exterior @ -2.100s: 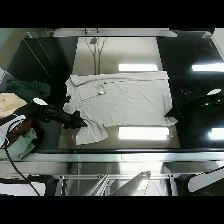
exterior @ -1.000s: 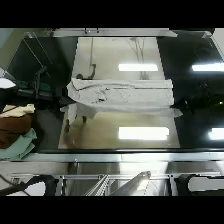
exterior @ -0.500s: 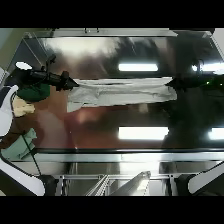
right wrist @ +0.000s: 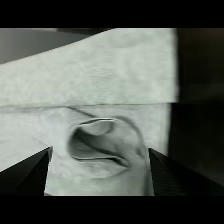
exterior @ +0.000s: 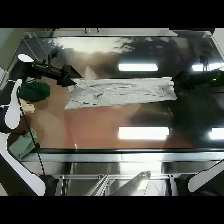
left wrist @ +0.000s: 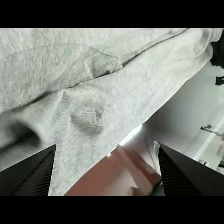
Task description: Fold the shirts.
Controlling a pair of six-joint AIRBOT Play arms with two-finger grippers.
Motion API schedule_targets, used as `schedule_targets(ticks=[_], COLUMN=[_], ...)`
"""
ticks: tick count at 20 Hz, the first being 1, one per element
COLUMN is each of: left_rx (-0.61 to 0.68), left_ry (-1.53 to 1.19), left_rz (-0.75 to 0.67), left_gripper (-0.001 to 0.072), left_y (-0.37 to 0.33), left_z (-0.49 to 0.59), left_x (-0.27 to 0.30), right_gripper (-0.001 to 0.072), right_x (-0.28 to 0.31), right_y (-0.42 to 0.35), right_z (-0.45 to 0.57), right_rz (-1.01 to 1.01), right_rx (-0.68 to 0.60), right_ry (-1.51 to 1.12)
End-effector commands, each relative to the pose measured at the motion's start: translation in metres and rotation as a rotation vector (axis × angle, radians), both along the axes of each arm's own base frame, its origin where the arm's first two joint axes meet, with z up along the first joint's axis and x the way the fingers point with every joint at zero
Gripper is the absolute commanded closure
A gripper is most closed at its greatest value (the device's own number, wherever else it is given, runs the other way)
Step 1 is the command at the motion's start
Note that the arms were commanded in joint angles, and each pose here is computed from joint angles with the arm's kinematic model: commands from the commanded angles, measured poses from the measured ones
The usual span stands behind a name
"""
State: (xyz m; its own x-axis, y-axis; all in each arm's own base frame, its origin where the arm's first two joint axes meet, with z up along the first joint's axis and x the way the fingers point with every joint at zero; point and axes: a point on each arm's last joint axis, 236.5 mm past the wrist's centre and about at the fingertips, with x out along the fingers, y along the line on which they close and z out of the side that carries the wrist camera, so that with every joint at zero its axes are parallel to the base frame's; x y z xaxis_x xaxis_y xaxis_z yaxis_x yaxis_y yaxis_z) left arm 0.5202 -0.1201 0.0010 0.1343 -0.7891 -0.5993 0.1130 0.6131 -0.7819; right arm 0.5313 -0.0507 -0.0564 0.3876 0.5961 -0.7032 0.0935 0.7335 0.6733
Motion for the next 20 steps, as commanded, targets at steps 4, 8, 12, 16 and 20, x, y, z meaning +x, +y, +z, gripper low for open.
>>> schedule_targets(ticks=[4, 8, 12, 16, 20], left_rx=[-0.014, -0.018, -0.046, -0.042, -0.006], left_ry=[0.021, 0.029, 0.032, 0.045, 0.017], left_rz=[0.01, -0.05, -0.098, -0.171, -0.214], left_gripper=[0.0017, 0.0017, 0.0017, 0.0018, 0.0226], left_y=[-0.003, -0.037, -0.063, -0.09, -0.127], left_z=[0.024, 0.02, 0.026, 0.025, 0.018], left_x=[0.002, -0.008, -0.016, -0.032, -0.039], right_gripper=[0.0054, 0.0159, 0.0178, 0.0654, 0.0702], right_x=[-0.009, -0.011, -0.007, 0.004, 0.01], right_y=[0.003, 0.036, 0.066, 0.067, 0.083], right_z=[-0.033, -0.057, -0.049, -0.044, 0.0], right_rz=[-0.011, 0.038, 0.086, 0.083, 0.14], right_rx=[0.057, 0.083, 0.214, 0.224, 0.344], right_ry=[0.114, 0.161, 0.125, 0.069, -0.021])
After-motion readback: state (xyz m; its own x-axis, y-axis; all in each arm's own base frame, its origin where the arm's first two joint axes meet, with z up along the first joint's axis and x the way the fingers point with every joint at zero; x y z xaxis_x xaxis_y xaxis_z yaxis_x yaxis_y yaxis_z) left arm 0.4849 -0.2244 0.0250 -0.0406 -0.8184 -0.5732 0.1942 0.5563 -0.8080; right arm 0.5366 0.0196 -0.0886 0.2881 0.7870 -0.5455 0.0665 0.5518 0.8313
